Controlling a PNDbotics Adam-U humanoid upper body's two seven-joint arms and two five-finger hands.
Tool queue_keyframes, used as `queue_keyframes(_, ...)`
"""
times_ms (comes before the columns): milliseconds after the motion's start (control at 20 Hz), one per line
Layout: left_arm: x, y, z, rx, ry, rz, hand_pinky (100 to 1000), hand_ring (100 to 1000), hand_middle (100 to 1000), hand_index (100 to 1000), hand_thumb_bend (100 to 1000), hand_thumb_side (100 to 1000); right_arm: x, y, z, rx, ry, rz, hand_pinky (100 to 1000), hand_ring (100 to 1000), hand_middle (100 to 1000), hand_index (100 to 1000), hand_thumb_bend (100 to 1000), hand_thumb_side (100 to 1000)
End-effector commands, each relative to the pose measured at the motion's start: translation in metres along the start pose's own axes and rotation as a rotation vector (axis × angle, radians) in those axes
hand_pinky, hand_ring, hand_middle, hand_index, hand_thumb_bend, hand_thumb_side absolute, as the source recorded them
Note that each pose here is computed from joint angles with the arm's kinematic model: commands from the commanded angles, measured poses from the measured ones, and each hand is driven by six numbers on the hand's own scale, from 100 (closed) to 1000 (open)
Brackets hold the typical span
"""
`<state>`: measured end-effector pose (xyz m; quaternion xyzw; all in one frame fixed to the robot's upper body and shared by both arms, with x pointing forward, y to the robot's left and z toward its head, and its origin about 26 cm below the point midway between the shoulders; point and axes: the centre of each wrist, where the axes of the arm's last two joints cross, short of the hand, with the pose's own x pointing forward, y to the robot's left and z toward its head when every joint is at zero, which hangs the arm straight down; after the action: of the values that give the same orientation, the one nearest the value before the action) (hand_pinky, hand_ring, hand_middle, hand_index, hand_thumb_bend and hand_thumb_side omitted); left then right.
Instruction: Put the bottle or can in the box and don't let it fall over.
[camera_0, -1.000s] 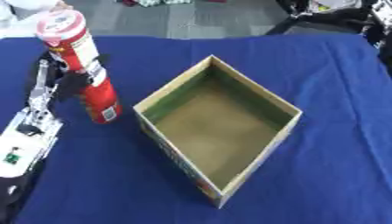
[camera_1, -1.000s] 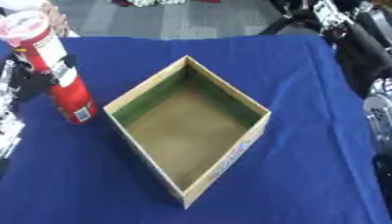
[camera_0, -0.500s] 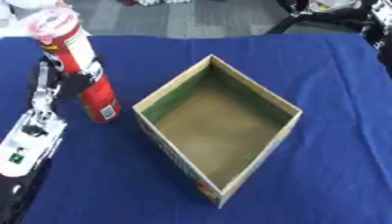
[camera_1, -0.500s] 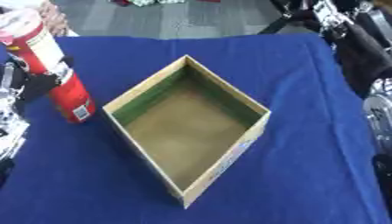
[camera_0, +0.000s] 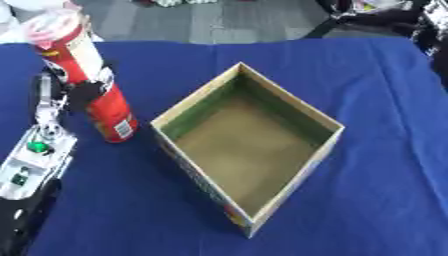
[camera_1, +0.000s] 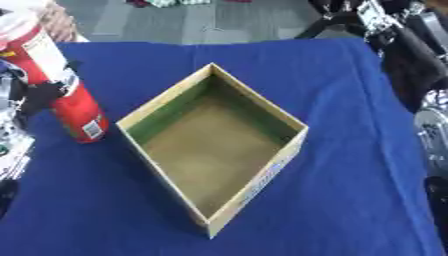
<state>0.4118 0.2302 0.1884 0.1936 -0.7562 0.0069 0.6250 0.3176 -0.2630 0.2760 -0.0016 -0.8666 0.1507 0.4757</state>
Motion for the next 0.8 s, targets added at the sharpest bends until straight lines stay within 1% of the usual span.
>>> queue_keyframes(50,0.015,0.007,-0.002,0.017,-0.060,-0.007,779,440,420,428,100,404,0.007,-0.004,-0.002,-0.003,-0.022,0.013,954,812,848,888,100,523)
queue_keyframes(250,0.024,0.010,0.000,0.030,-0.111,-0.030,772,428,390,399,100,425,0.007,-0.004,-0.002,-0.004,-0.021,0.012,954,812,848,888,100,523)
queue_keyframes(400,0.040,0.012,0.005,0.032,-0.178,-0.031,772,428,385,396,100,409,0.007,-0.004,-0.002,-0.004,-0.022,0.011,954,812,848,888,100,523)
queue_keyframes(500,0.054,0.012,0.009,0.024,-0.231,-0.022,772,429,385,397,100,387,0.007,-0.004,-0.002,-0.004,-0.022,0.010,954,812,849,888,100,523)
queue_keyframes(600,0.074,0.011,0.016,-0.001,-0.287,-0.014,772,429,384,397,100,375,0.007,-0.004,-0.002,-0.008,-0.025,0.008,954,812,850,888,100,523)
queue_keyframes(800,0.109,0.002,0.033,-0.078,-0.373,0.013,770,428,382,397,100,358,0.009,-0.004,-0.002,-0.011,-0.032,0.005,954,813,851,888,100,523)
